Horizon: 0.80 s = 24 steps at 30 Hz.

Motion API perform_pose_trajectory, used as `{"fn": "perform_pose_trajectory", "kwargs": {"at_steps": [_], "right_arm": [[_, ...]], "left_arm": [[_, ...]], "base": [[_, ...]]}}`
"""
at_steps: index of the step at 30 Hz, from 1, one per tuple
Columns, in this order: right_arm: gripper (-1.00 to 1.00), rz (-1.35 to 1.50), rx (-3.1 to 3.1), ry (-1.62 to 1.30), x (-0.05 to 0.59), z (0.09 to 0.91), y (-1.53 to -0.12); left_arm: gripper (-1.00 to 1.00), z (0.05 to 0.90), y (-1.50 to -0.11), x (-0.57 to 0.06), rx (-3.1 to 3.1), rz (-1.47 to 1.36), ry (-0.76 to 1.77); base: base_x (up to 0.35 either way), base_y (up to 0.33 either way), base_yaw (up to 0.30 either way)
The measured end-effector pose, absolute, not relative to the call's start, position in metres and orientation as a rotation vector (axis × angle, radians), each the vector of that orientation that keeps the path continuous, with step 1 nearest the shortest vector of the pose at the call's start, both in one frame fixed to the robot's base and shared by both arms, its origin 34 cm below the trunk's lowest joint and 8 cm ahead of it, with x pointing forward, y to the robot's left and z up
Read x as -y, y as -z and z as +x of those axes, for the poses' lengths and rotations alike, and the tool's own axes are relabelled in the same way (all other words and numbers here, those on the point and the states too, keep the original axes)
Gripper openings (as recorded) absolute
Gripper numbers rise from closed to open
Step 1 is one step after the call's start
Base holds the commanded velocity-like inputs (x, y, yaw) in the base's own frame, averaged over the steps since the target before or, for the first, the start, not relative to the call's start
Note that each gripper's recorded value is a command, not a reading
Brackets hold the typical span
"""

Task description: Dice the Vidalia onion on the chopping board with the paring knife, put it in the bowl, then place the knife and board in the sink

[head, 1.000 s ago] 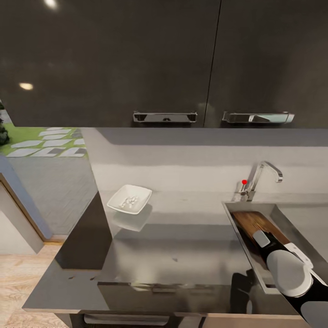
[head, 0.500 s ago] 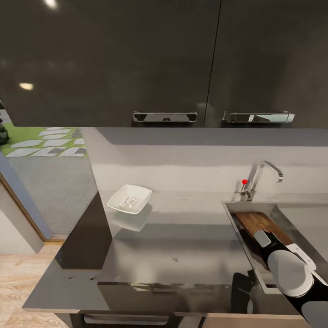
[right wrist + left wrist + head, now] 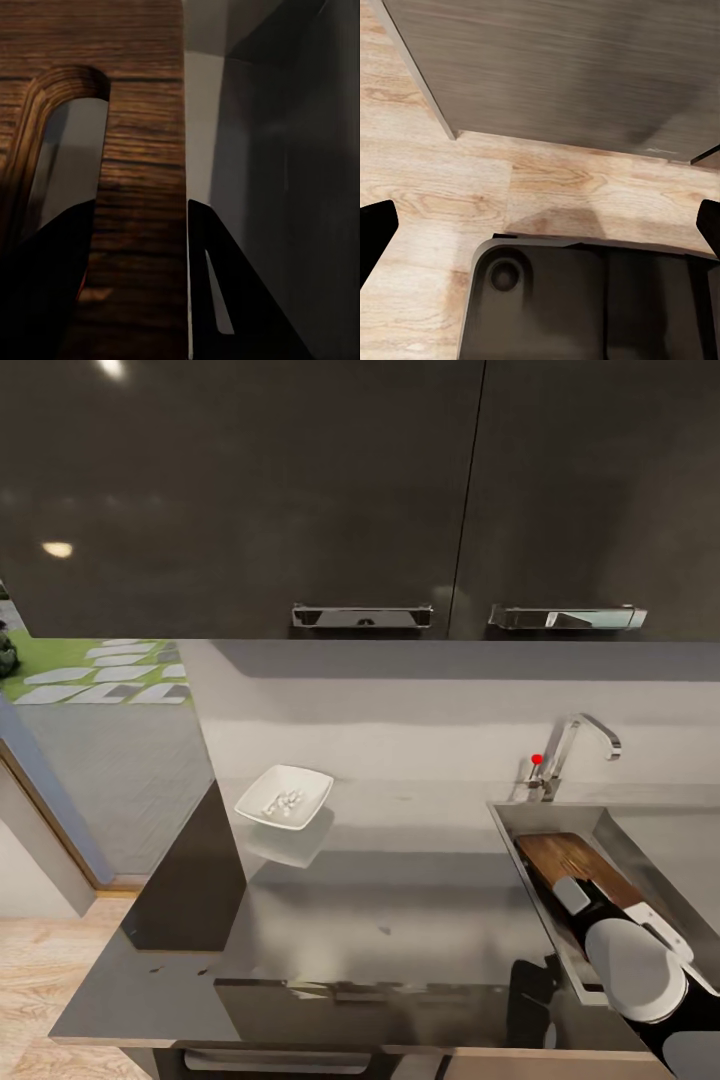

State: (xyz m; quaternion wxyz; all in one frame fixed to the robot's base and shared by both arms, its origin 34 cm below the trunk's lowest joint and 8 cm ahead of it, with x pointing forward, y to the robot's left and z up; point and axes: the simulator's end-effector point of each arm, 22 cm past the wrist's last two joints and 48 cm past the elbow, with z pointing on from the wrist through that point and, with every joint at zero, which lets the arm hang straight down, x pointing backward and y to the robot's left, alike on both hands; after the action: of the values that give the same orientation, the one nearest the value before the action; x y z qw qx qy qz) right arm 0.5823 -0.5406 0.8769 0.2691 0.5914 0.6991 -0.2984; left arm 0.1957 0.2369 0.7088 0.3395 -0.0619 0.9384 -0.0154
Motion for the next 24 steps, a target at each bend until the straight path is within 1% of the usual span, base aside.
{"fn": "perform_pose_trajectory", "kwargs": {"at_steps": [15, 16, 24], "right_arm": [[-1.00, 1.565, -1.886, 0.833, 0.5449, 0.5766, -0.8748], [1.00, 1.565, -1.886, 0.833, 0.5449, 0.5764, -0.8746], [1.00, 1.565, -1.884, 0.834, 0.5455, 0.5769, -0.8756]], "left_arm": [[1.00, 0.1957, -0.7088, -0.2366, -2.443, -0.161, 0.041], [1.00, 0.1957, -0.7088, -0.2365, -2.443, -0.160, 0.042], [1.00, 0.1957, -0.7088, -0.2368, -2.443, -0.161, 0.041]], "base": [[0.000, 0.000, 0.000], [0.000, 0.000, 0.000], [0.000, 0.000, 0.000]]}}
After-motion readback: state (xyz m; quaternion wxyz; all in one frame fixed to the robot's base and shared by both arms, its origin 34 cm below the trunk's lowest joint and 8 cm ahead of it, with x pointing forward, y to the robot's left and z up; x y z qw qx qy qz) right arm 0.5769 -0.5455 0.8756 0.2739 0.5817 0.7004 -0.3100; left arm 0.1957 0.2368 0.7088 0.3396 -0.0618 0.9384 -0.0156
